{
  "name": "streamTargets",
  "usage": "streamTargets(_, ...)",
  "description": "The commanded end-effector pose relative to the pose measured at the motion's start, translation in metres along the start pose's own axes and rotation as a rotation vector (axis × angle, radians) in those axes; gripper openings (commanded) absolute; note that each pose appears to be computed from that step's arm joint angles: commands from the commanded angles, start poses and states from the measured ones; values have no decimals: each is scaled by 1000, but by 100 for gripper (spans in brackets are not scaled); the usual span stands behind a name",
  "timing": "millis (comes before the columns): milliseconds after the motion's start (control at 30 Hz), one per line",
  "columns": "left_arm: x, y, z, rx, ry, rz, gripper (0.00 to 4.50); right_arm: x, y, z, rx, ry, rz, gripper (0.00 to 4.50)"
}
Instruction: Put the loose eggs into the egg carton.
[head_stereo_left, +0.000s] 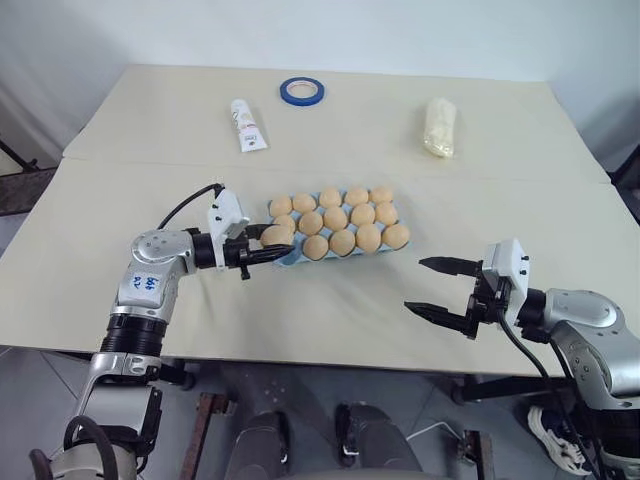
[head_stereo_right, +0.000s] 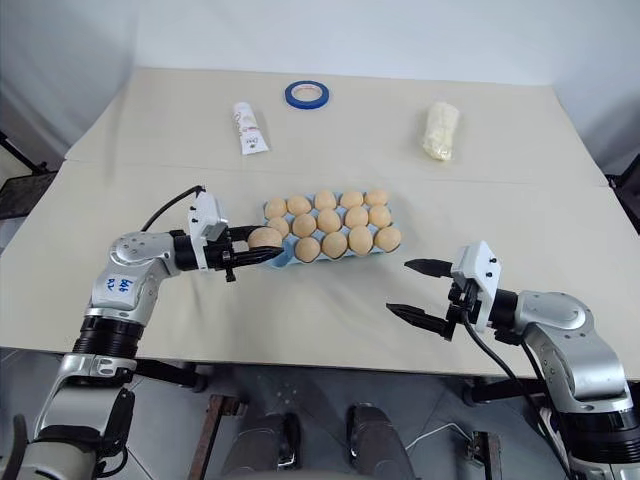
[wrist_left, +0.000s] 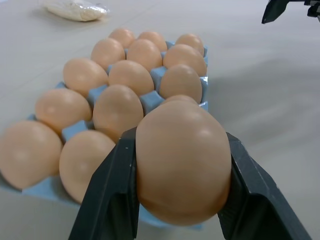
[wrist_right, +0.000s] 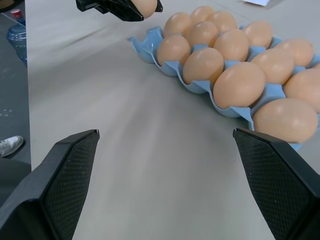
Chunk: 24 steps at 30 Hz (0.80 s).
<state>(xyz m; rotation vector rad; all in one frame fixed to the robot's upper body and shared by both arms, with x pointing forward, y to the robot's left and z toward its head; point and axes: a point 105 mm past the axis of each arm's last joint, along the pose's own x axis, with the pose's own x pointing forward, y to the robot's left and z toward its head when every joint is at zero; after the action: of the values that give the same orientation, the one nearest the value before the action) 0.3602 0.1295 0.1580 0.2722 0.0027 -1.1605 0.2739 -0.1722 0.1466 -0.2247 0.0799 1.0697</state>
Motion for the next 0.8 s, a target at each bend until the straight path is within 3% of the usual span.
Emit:
streamTargets(33,4,3,8,37,-22,2,157,-2,1,9,-38,-24,-8,450)
streamTargets(67,4,3,8,37,-23,-2,157,-2,1,9,-38,-24,-9,450)
streamTargets(367,-1,3,13,59,-17,3,442,-6,2,9,-35,-18,-21,450)
streamTargets(533,-17,5,21,79,-14,27,447,-7,1,9,-37,-16,-24,450)
streamTargets(700,-59,9,21,104,73,132,447,-8,-3,10,-42,-14,-24,450)
streamTargets(800,-77,1,25,89,21,160,447,-5,-4,10,-44,-14,-13,450)
